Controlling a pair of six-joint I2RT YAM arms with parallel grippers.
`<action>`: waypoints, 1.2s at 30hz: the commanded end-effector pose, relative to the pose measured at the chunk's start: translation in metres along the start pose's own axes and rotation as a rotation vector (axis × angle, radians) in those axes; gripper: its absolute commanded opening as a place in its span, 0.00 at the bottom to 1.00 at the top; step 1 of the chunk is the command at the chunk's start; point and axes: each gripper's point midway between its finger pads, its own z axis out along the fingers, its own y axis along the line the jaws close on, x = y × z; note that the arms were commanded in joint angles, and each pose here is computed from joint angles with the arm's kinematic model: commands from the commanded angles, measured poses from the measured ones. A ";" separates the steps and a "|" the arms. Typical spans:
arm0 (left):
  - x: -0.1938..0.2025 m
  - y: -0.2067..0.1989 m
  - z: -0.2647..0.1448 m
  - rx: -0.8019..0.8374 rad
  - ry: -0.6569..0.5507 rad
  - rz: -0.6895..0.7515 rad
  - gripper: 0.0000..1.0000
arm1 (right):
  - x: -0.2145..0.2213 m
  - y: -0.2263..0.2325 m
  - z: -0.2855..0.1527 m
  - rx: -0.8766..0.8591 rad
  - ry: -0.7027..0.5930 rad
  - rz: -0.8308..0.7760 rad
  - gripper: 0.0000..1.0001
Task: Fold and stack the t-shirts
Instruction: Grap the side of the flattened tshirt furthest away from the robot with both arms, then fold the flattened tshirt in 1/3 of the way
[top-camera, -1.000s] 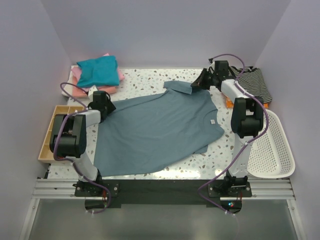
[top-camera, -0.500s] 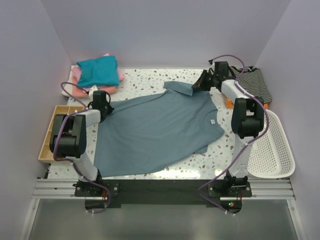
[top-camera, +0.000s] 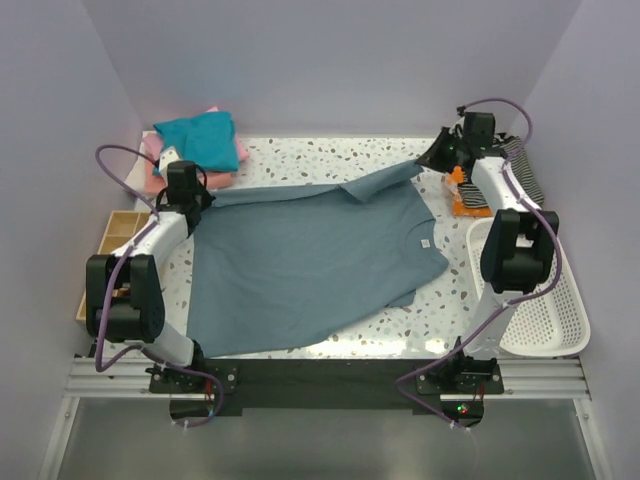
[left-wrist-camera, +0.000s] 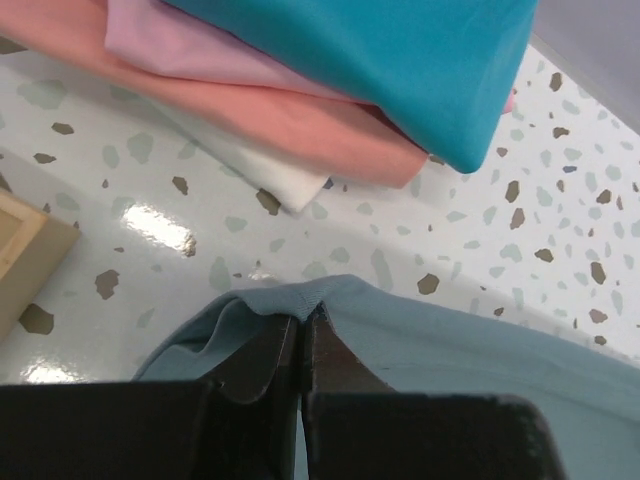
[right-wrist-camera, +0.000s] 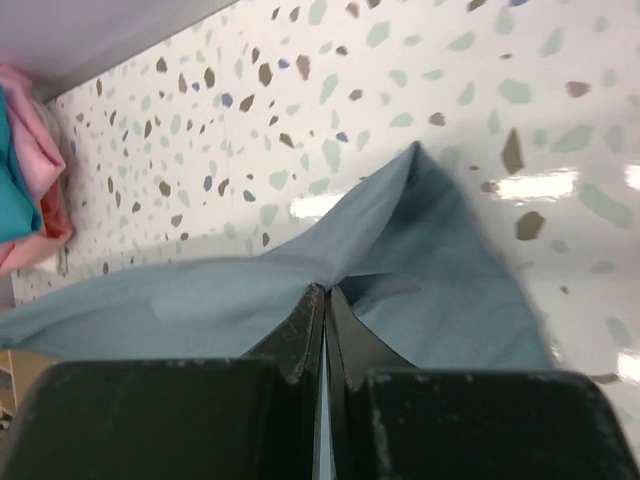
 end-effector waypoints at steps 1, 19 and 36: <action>-0.007 0.026 0.004 -0.089 0.004 0.016 0.00 | -0.030 -0.010 -0.039 0.073 -0.111 0.019 0.00; 0.019 0.025 -0.012 -0.009 0.115 -0.015 0.00 | 0.027 -0.011 -0.102 0.123 -0.002 0.061 0.00; 0.059 0.050 -0.022 -0.071 0.241 0.025 0.01 | 0.121 -0.044 -0.117 0.189 0.170 0.110 0.00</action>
